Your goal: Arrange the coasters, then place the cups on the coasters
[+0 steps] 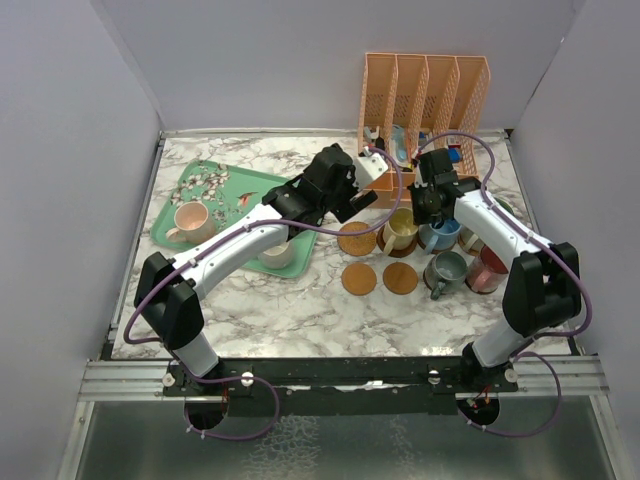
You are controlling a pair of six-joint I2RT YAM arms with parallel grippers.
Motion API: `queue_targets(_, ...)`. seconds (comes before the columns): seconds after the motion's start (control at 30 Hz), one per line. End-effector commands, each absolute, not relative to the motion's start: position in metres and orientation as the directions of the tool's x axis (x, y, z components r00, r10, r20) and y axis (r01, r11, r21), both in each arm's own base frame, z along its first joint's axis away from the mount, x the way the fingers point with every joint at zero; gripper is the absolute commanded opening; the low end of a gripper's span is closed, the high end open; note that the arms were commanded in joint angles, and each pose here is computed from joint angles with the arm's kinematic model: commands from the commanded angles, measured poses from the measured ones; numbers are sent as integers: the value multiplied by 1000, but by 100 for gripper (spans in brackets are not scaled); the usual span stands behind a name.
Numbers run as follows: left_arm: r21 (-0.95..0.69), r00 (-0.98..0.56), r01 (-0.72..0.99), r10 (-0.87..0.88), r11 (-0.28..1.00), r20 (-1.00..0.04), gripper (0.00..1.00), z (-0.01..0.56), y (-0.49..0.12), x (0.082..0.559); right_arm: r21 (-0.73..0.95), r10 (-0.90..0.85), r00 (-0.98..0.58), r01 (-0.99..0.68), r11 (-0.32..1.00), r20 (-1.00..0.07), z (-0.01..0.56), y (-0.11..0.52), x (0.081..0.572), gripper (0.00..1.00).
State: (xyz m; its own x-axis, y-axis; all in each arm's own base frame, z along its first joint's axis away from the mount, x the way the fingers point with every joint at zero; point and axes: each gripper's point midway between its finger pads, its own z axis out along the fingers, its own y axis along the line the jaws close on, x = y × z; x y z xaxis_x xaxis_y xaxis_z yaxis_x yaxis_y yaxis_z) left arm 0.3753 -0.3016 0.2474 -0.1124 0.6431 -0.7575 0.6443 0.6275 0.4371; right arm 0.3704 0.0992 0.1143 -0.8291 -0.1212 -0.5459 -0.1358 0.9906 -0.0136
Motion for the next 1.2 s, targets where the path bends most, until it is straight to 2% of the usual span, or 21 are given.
queue_targets(0.0,441,-88,618,614,651,-784,96,268,-295,373,31,-83,-789,-128,991,-609,136,107,389,1)
queue_targets(0.47,439,-87,620,613,650,-785,97,269,-294,373,34,-83,-795,-129,991,-601,131,107,389,1)
queue_targets(0.83,434,-86,628,612,645,-786,97,268,-294,371,36,-86,-799,-133,990,-595,129,108,389,8)
queue_targets(1.17,433,-86,628,611,646,-787,97,270,-292,371,58,-82,-805,-143,988,-588,129,113,391,10)
